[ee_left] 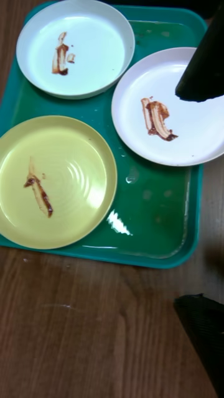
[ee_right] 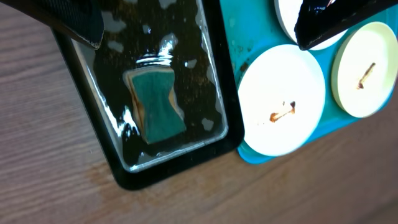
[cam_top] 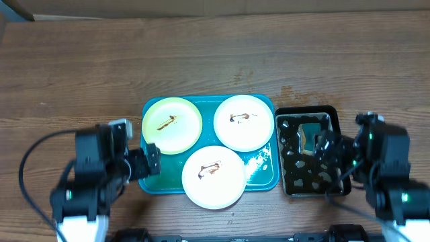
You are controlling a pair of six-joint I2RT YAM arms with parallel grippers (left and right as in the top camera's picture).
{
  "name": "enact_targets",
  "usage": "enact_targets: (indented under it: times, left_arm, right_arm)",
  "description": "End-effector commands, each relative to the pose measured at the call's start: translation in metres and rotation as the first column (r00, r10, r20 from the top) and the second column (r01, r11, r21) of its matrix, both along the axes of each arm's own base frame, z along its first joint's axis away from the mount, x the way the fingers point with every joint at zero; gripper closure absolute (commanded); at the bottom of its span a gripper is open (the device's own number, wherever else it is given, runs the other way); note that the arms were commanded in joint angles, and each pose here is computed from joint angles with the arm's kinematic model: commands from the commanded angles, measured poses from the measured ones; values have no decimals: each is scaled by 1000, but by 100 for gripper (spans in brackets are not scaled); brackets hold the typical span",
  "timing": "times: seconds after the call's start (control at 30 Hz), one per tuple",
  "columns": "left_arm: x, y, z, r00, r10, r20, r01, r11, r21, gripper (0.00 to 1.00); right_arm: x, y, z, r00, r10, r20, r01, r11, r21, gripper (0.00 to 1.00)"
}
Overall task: Clean dirty plates on tray and stack at the side
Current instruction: 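Grip the yellow plate rim with the left gripper and tilt it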
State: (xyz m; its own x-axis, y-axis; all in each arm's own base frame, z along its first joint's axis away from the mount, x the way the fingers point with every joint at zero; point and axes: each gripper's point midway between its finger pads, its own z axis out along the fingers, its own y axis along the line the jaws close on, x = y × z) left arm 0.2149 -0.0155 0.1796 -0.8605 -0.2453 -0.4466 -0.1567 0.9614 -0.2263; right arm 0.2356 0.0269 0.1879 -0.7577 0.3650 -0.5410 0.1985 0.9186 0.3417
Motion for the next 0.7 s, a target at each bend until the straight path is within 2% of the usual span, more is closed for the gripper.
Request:
enact_targets:
  times: [0.0, 0.13, 0.3, 0.53, 0.67]
  left_arm:
    - [11, -7, -2, 997, 13, -74, -17, 999, -51, 0]
    - [18, -15, -24, 984, -12, -180, -6, 995, -100, 0]
    - [28, -15, -55, 948, 48, -315, -89, 989, -119, 0]
    - [38, -15, -99, 875, 115, -470, -189, 975, -114, 7]
    - [46, -15, -122, 850, 115, -514, -199, 974, -110, 19]
  right_arm:
    - [13, 1, 10, 1000, 7, -23, -7, 1000, 2, 0]
    - [20, 1, -2, 996, 8, -88, -7, 1000, 2, 0]
    - [25, 0, -15, 990, 5, -137, -5, 1000, 0, 0]
    - [26, 0, -19, 988, 6, -156, -6, 1000, 0, 0]
    - [26, 0, -19, 988, 5, -157, -5, 1000, 0, 0]
